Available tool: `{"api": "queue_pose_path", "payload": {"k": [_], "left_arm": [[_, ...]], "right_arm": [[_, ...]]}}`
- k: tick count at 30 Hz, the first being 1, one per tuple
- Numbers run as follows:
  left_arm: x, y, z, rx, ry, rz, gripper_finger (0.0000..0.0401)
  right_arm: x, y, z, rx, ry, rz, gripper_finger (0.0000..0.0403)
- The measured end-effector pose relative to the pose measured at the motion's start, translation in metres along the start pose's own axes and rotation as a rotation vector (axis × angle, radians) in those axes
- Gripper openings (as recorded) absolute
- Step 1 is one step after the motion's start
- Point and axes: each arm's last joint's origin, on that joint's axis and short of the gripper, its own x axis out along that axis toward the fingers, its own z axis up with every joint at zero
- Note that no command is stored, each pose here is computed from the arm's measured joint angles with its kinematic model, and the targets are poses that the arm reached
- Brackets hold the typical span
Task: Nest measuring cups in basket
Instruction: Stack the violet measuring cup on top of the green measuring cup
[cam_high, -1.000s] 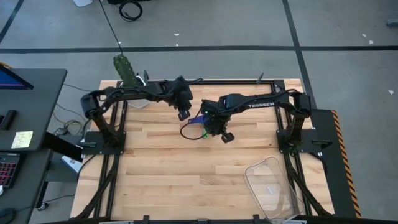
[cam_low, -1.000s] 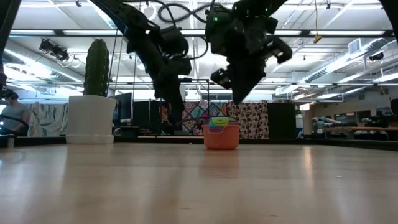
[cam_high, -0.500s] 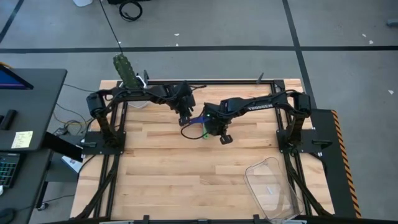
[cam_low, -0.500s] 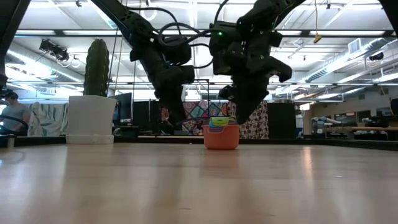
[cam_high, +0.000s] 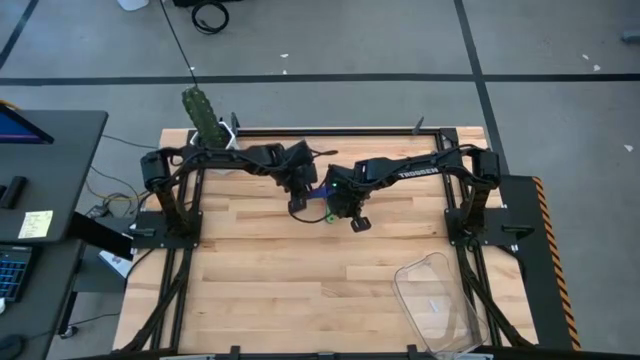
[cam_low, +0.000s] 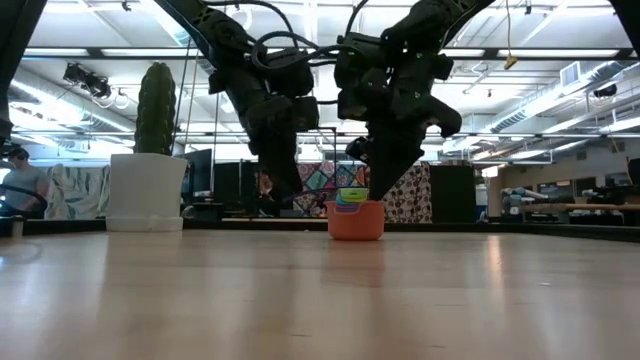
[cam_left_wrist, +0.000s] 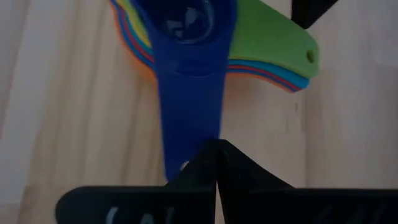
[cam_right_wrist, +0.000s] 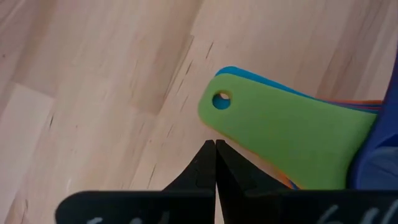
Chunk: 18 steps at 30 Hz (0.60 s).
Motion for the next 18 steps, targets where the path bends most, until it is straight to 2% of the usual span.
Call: {"api": "queue_pose_path", "payload": {"k": [8,13,18], "left_arm": [[0.005,-0.019,0.002,0.018,0.010,-0.028,0.0004],[0.000,-0.028,0.003,0.037,0.003,-0.035,0.0004],[-0.024,-0.017,0.008,0.022,-0.058,0.072,0.0004]], "right_arm": [[0.000,-0.002,0.004,-0.014,-0.040,-0.021,0.0006],[0.000,-0.002,0.002,-0.007,-0.008,-0.036,0.0006],[-0.001,0.002,-0.006,0.024,0.069,0.001,0.0006]]}}
